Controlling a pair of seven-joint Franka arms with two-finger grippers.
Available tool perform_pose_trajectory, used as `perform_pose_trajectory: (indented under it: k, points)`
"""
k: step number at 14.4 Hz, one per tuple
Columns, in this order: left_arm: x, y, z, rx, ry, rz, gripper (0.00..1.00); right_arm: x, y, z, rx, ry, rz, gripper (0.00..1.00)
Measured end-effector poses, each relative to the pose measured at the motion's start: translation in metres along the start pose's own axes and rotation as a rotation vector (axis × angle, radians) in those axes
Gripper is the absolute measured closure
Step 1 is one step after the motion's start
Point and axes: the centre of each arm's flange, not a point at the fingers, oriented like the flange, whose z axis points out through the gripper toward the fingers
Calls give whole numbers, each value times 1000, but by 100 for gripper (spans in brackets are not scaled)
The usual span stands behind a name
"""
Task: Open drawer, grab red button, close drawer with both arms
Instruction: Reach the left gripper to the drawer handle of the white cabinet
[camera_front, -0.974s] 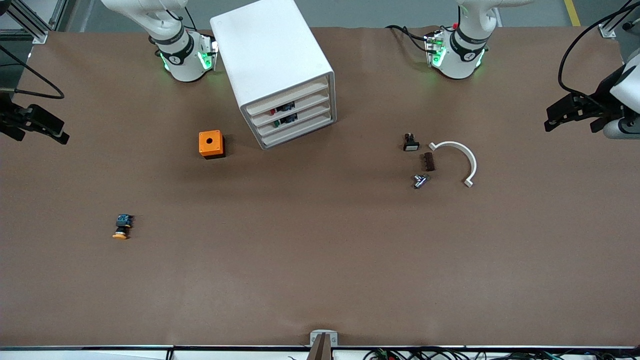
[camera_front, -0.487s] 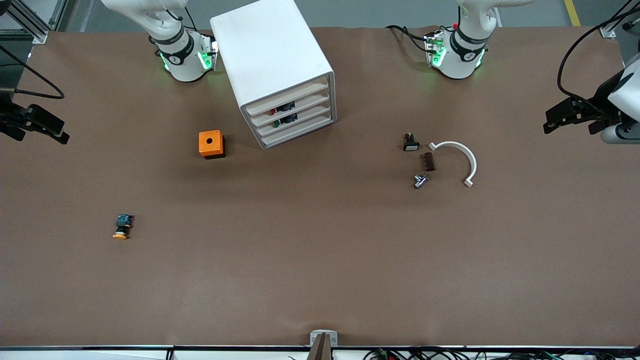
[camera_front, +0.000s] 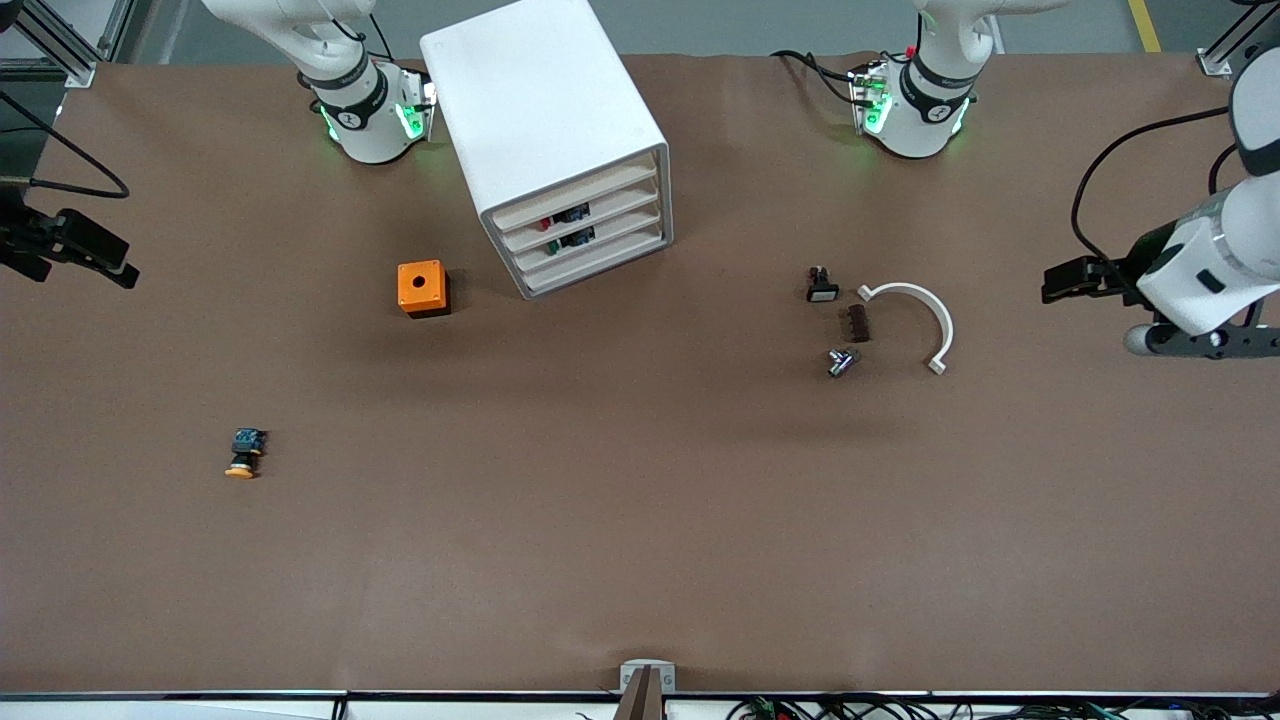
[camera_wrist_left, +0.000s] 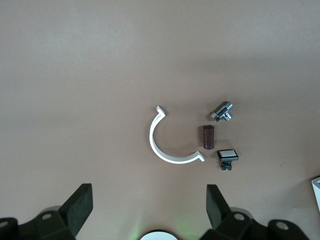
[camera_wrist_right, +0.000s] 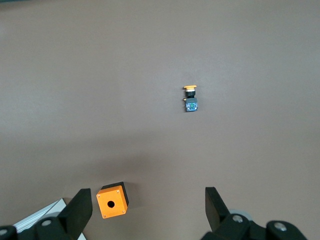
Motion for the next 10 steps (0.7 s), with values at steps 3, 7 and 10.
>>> perform_pose_trajectory:
  k: [3, 7, 10]
  points:
    - [13, 31, 25, 10, -46, -17, 0, 0, 0, 0, 0, 0, 0, 0]
    - [22, 94, 59, 45, -97, -73, 0, 0, 0, 0, 0, -1, 0, 0]
    - [22, 148, 87, 86, -130, -164, 0, 0, 0, 0, 0, -1, 0, 0]
